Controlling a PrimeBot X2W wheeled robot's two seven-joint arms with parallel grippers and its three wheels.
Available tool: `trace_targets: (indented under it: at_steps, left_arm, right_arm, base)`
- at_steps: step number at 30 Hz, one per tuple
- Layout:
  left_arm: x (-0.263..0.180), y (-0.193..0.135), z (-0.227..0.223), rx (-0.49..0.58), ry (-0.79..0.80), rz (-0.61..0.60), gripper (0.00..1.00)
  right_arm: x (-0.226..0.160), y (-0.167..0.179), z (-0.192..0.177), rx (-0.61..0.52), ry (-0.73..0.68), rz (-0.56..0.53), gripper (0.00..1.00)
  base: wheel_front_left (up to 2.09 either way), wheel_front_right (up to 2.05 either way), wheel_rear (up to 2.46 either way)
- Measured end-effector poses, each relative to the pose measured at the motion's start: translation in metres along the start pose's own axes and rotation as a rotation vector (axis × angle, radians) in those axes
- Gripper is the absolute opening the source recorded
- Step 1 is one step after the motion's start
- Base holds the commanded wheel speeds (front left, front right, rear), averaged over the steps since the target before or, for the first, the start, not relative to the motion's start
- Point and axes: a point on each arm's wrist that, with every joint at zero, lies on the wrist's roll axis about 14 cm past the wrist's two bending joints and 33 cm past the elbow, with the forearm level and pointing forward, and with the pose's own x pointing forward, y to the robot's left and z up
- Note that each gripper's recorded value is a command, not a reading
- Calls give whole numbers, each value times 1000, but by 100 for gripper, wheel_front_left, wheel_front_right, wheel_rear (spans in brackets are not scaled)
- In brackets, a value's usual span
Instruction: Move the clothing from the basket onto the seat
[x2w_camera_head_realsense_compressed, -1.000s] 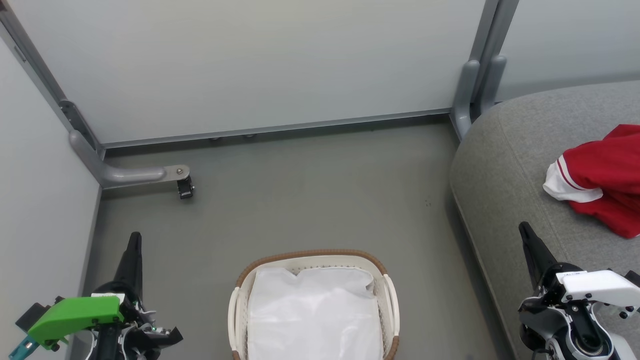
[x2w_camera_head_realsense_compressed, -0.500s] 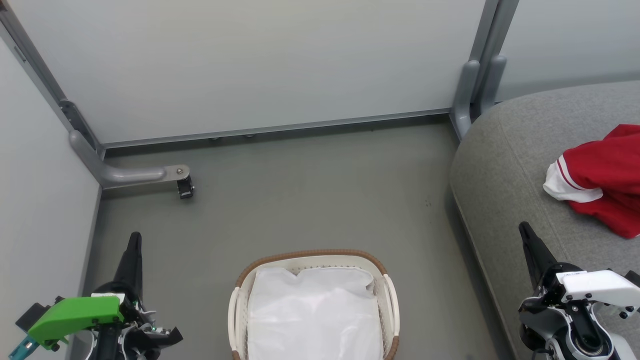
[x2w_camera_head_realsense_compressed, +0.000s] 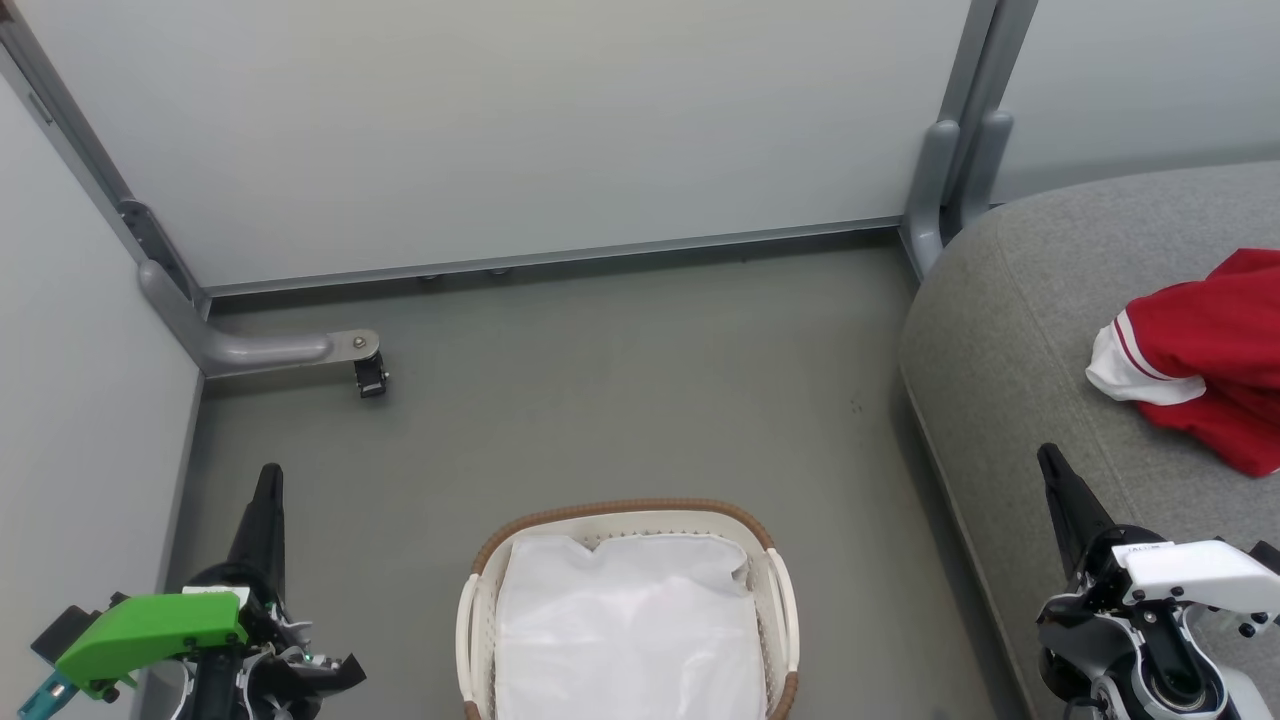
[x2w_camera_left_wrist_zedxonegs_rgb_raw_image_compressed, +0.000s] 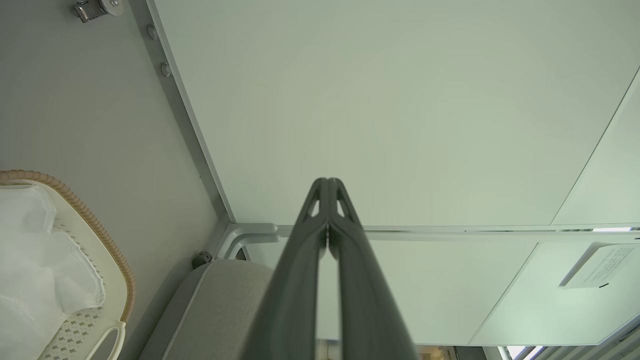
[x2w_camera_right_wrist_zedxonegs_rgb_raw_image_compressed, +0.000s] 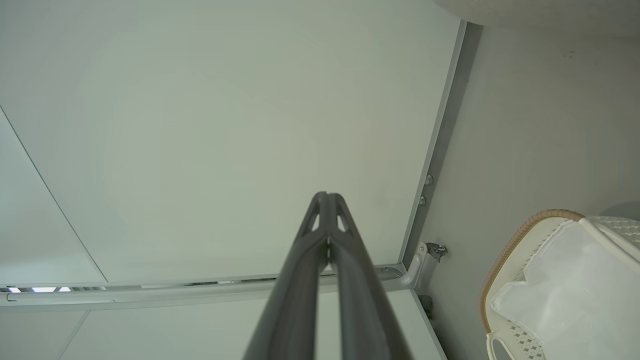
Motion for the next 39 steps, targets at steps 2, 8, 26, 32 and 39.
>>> trace_targets:
  at_steps: [2,8,26,32,39]
  left_arm:
    - [0,0,0,0,0,0,0]
    - [0,0,0,0,0,0,0]
    - [0,0,0,0,0,0,0]
    - [0,0,0,0,0,0,0]
    - [0,0,0,0,0,0,0]
  right_arm:
    - [0,0,0,0,0,0,0]
    - [0,0,0,0,0,0,0]
    - [0,0,0,0,0,0,0]
    - [0,0,0,0,0,0,0]
    - [0,0,0,0,0,0,0]
  base:
    - [0,0,0]
    - [0,0,0]
    - [0,0,0]
    - [0,0,0]
    - [0,0,0]
